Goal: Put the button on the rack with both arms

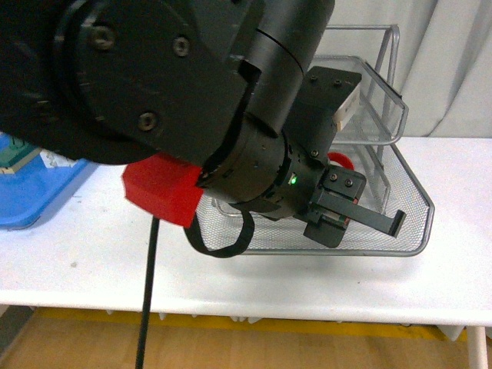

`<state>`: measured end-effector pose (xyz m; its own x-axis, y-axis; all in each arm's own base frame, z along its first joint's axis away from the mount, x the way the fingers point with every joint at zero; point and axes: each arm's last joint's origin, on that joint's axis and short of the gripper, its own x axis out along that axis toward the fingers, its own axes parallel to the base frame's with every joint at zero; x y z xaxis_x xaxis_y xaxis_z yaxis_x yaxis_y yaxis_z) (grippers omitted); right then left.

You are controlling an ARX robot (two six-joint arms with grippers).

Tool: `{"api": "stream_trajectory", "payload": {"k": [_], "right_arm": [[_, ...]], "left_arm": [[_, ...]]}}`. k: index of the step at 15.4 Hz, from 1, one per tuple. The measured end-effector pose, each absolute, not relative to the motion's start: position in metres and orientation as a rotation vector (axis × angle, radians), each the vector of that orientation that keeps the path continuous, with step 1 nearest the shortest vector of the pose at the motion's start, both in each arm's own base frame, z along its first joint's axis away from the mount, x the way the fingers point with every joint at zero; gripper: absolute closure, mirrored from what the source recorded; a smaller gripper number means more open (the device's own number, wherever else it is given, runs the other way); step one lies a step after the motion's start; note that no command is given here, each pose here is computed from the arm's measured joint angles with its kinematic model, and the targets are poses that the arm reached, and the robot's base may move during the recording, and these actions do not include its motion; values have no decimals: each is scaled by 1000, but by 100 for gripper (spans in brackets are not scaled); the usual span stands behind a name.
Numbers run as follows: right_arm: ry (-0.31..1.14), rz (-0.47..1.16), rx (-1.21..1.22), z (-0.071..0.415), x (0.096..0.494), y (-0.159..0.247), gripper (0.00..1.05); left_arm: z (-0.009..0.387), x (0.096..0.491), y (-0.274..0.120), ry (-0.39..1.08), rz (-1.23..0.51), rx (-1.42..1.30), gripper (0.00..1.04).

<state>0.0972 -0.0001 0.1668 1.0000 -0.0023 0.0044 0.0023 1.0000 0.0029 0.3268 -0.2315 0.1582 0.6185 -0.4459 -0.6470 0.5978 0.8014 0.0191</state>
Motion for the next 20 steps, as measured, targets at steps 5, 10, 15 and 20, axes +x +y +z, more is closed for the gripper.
{"api": "stream_trajectory", "payload": {"k": [5, 10, 15, 20], "right_arm": [[-4, -2, 3, 167, 97, 0, 6], [-5, -2, 3, 167, 97, 0, 6], [-4, -2, 3, 167, 97, 0, 6], [-4, -2, 3, 167, 97, 0, 6]], "left_arm": [[147, 370, -255, 754, -552, 306, 68], [151, 396, -268, 772, -495, 298, 50], [168, 374, -260, 711, -531, 240, 6], [227, 302, -224, 425, -584, 133, 7]]}}
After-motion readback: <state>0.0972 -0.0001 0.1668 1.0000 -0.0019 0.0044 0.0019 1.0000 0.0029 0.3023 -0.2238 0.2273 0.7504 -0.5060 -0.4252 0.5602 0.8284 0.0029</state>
